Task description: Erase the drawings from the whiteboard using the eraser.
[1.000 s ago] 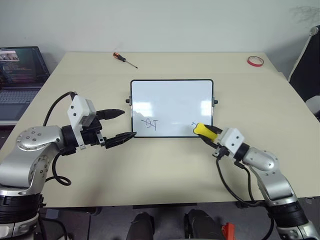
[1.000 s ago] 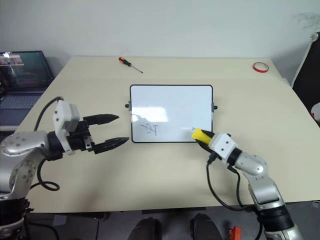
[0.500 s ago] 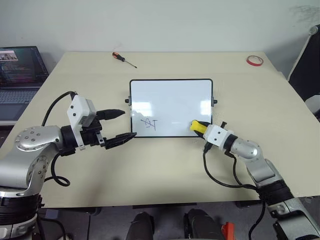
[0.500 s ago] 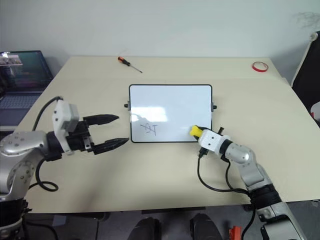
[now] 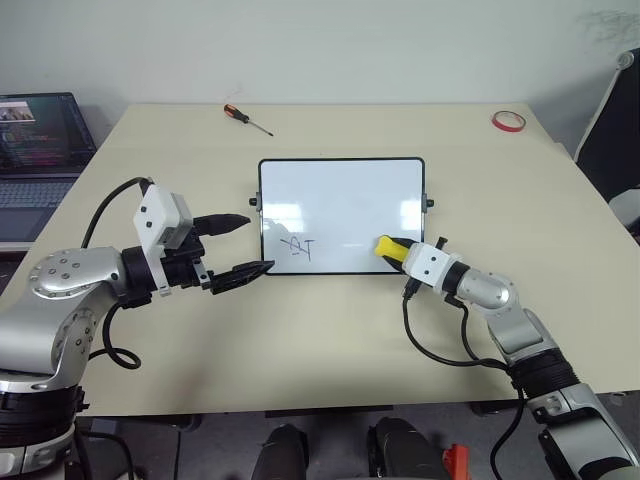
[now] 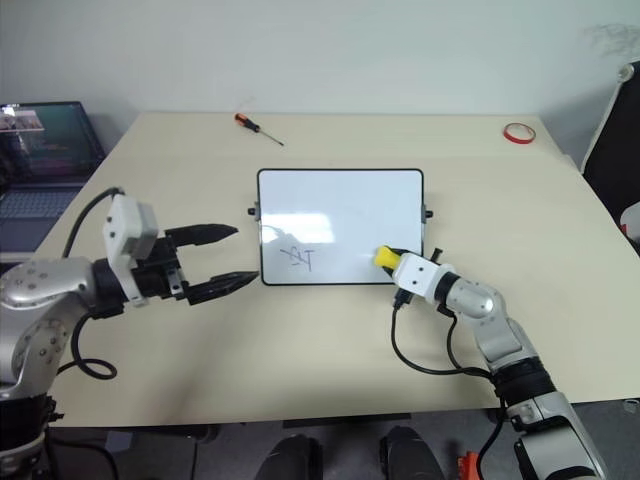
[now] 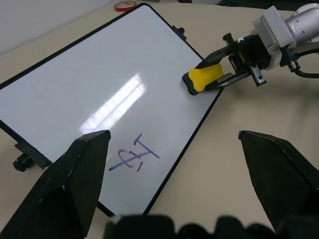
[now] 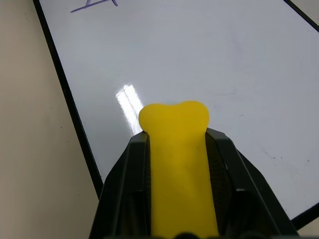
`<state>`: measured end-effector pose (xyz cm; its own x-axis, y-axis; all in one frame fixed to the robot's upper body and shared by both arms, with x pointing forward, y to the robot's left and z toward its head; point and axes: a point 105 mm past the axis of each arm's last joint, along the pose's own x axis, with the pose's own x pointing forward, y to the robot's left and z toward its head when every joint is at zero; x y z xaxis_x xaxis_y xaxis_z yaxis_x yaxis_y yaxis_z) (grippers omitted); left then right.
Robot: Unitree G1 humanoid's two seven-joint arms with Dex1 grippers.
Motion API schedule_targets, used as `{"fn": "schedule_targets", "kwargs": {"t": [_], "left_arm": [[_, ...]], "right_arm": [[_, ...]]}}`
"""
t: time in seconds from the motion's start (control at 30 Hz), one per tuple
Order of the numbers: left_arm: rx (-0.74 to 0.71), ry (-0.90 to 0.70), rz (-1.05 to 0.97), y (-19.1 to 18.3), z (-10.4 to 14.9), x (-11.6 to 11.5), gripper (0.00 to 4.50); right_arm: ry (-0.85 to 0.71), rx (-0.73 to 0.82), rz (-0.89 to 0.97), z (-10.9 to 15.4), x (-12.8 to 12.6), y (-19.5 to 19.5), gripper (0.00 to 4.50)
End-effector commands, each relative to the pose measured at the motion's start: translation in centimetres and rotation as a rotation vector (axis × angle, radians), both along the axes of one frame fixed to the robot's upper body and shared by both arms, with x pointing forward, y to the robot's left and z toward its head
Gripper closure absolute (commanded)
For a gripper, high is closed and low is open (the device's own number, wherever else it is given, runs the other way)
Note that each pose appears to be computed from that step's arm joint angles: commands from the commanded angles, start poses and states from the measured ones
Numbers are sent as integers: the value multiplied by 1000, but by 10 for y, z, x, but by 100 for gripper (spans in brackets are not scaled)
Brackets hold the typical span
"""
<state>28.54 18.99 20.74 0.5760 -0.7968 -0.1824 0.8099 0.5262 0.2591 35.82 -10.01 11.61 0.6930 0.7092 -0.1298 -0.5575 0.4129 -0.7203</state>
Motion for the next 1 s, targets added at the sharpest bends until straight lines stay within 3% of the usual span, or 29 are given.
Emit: {"fn": "schedule_targets", "kwargs": {"t": [0.03, 0.23, 0.4, 0.73, 1.0], "left_arm": [[7, -46, -18, -3, 12, -3, 0], [7, -46, -18, -3, 12, -3, 0], [-3, -44, -16, -4, 10, -3, 0], [-7, -39, -23, -4, 8, 0, 0], [-6, -41, -42, -6, 9, 4, 0]], "right_arm": [[-31, 14, 20, 10, 1, 4, 335], [-31, 14, 20, 10, 1, 4, 335], [148, -67, -87, -12, 9, -24, 335], [190, -137, -184, -17, -6, -64, 335], [193, -131, -227, -15, -13, -74, 335]]}}
